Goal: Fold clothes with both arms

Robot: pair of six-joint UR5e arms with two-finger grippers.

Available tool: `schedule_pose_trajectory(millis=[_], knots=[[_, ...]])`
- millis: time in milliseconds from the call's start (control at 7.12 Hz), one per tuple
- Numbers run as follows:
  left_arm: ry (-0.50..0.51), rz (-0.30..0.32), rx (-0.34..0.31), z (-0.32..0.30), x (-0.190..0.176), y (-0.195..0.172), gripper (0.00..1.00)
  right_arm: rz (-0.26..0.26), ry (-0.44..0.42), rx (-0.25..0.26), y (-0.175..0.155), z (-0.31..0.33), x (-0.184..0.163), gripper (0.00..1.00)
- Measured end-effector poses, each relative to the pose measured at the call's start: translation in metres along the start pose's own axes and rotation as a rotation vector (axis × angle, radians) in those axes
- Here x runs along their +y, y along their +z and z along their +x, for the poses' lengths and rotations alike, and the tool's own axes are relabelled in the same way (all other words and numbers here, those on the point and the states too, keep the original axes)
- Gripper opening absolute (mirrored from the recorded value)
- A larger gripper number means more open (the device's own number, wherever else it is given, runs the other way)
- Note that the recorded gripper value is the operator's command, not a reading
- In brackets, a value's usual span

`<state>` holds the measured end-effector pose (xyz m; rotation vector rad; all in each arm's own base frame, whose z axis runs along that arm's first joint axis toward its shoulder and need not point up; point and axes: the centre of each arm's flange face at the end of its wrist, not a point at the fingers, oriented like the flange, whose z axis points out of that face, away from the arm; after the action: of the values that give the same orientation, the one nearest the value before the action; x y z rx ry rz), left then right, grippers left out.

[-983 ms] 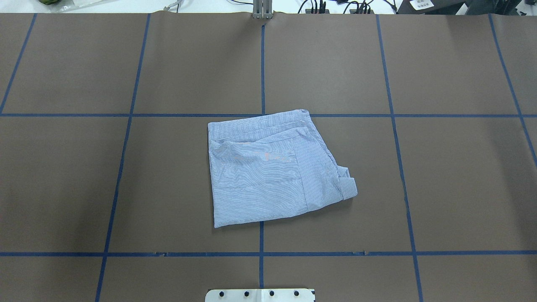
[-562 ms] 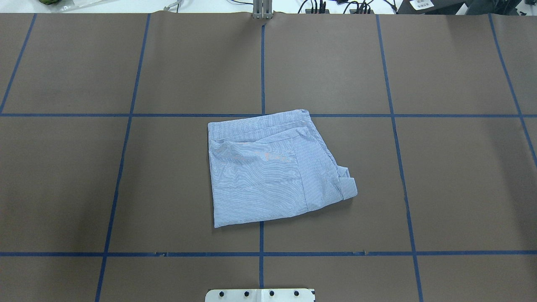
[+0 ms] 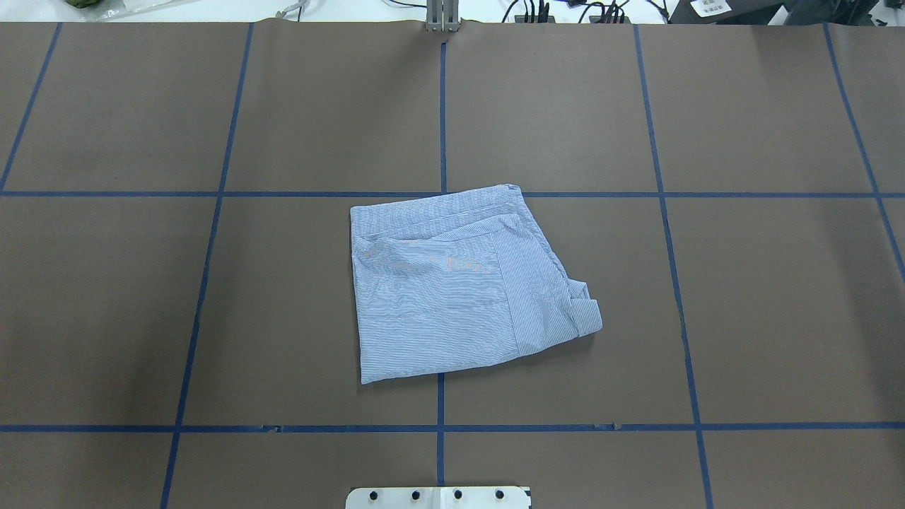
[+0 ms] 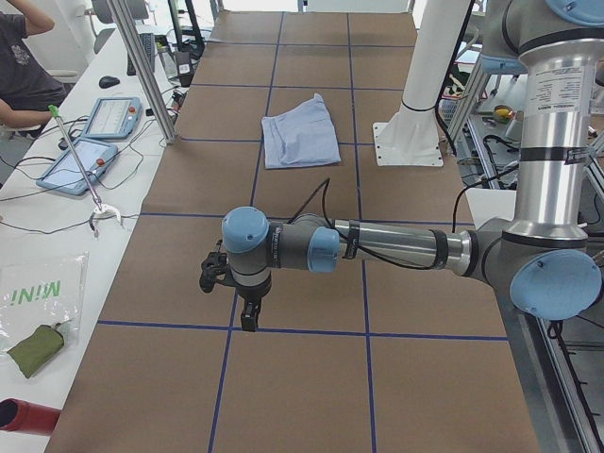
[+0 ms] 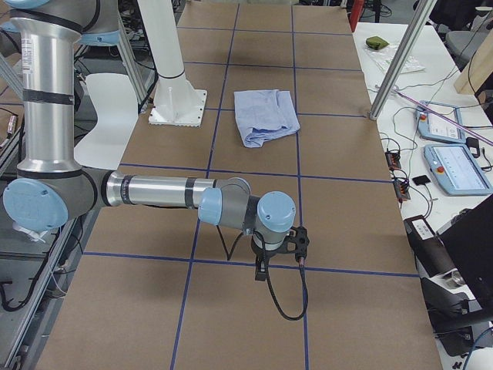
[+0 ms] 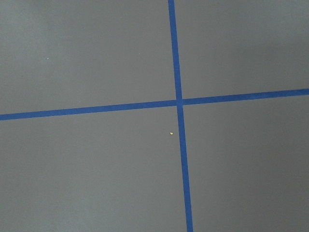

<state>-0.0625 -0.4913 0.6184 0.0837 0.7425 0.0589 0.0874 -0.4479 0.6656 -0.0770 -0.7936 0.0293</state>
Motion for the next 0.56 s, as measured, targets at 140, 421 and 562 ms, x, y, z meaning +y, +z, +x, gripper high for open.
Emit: schedule_pose_trajectory(millis=[140, 421, 562], knots=[[0.000, 0.000, 0.000, -0.0002, 0.0001, 0.0003, 1.00, 0.000, 0.000, 0.001, 0.0003, 0.0003, 0.0001, 1.00], [0.001, -0.001, 0.000, -0.0004, 0.0000, 0.0004, 1.00, -0.003, 0.002, 0.002, 0.0016, 0.0018, 0.0004, 1.00], [0.002, -0.001, 0.000, -0.0004, -0.0001, 0.0004, 1.00, -0.004, 0.003, 0.002, 0.0022, 0.0024, 0.0000, 1.00]])
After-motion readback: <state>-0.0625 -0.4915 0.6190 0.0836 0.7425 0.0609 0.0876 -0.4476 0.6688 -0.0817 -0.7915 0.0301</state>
